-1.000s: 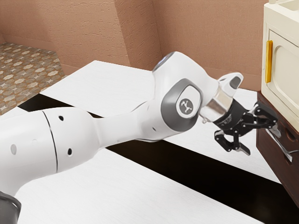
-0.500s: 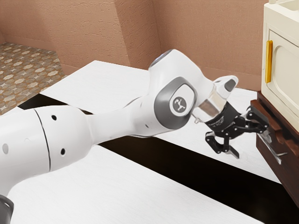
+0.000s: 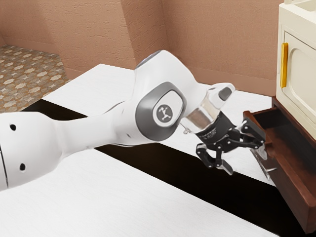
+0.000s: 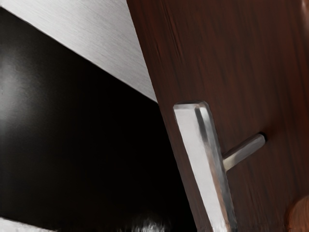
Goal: Pull the drawer handle with one arm to open the drawer
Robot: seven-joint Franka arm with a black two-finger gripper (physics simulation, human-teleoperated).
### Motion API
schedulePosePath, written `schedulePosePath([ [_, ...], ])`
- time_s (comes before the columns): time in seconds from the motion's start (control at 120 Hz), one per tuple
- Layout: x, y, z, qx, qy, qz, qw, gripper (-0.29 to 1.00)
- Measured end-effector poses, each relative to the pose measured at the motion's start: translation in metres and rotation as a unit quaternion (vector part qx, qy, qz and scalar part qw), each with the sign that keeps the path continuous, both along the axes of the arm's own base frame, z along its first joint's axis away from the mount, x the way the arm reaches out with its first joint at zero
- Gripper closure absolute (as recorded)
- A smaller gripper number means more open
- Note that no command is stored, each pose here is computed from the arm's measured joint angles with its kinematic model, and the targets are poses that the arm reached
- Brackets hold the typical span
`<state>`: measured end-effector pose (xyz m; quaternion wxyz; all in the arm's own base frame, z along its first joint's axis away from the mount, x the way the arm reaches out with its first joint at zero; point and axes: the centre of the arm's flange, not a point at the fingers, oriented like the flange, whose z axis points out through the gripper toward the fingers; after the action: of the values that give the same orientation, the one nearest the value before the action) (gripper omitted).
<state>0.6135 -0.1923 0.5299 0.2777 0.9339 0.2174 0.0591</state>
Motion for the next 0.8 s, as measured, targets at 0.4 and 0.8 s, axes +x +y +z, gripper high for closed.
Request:
schedulePosePath([
  [0.4,-0.025,0.015,-0.005,0.009,0.012,0.007,1.0,0.0],
  [0.8,-0.05,0.029,-0.009,0.014,0.022,0.015,1.0,0.0],
])
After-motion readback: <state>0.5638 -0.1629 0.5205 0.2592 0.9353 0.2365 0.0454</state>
